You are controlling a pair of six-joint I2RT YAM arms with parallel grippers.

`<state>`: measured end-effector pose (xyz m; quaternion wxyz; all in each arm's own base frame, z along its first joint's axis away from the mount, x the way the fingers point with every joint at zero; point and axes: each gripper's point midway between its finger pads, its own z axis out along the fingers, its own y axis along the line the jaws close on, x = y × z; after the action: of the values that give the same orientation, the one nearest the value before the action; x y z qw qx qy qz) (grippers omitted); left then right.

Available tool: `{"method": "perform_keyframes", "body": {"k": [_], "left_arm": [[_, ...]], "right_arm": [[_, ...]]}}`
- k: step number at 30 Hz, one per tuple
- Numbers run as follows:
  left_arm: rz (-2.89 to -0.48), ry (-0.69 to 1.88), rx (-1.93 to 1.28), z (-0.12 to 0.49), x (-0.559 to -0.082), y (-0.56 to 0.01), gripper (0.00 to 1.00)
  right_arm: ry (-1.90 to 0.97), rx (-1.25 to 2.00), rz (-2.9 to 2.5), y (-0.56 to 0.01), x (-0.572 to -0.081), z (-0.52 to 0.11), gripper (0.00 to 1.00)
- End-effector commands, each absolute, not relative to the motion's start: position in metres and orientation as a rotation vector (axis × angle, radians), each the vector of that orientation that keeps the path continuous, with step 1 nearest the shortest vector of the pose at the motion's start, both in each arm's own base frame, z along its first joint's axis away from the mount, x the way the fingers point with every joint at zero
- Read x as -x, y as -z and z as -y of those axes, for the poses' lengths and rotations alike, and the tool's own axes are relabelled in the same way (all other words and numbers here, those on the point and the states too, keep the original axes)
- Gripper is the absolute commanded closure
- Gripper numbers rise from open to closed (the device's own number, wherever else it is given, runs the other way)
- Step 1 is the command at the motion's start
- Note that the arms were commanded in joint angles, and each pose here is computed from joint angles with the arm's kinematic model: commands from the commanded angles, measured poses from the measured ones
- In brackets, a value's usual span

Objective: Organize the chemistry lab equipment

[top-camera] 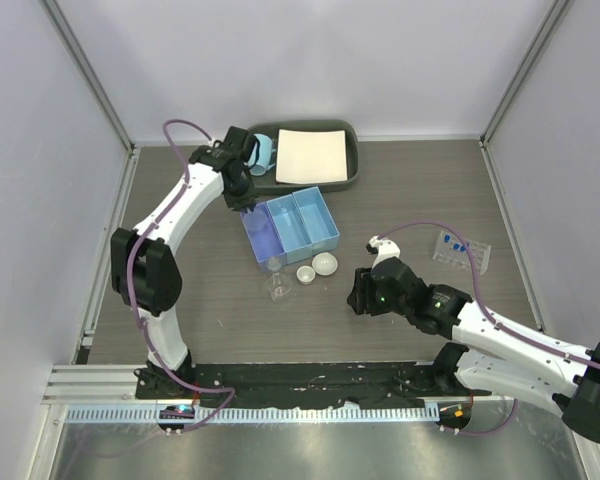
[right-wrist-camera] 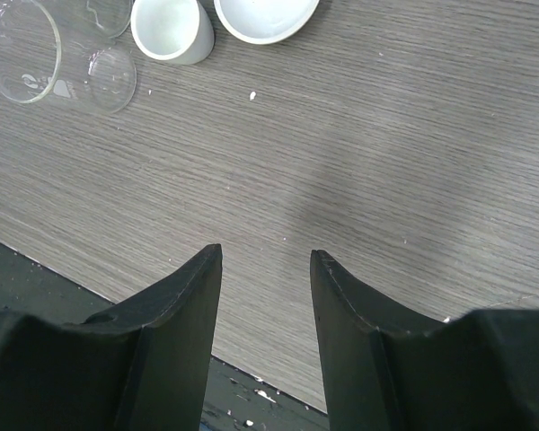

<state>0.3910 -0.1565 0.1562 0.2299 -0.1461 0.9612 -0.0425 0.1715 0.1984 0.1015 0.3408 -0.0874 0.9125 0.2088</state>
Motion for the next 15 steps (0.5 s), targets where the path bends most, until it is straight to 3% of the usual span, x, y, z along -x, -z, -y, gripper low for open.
{"method": "perform_keyframes", "body": {"k": [1,15], "left_arm": [[-2.606,0.249,0.376,0.176,-0.409,-0.165,1.0],[-2.62,0.201,0.394,0.173,-0.415,-0.151,1.0]], "right_arm": [[-0.538,0.218,-2.358,-0.104,-0.174,-0.198,0.5],[-0.527,0.218,-2.366,-0.097,-0.172,-0.196,0.5]]}}
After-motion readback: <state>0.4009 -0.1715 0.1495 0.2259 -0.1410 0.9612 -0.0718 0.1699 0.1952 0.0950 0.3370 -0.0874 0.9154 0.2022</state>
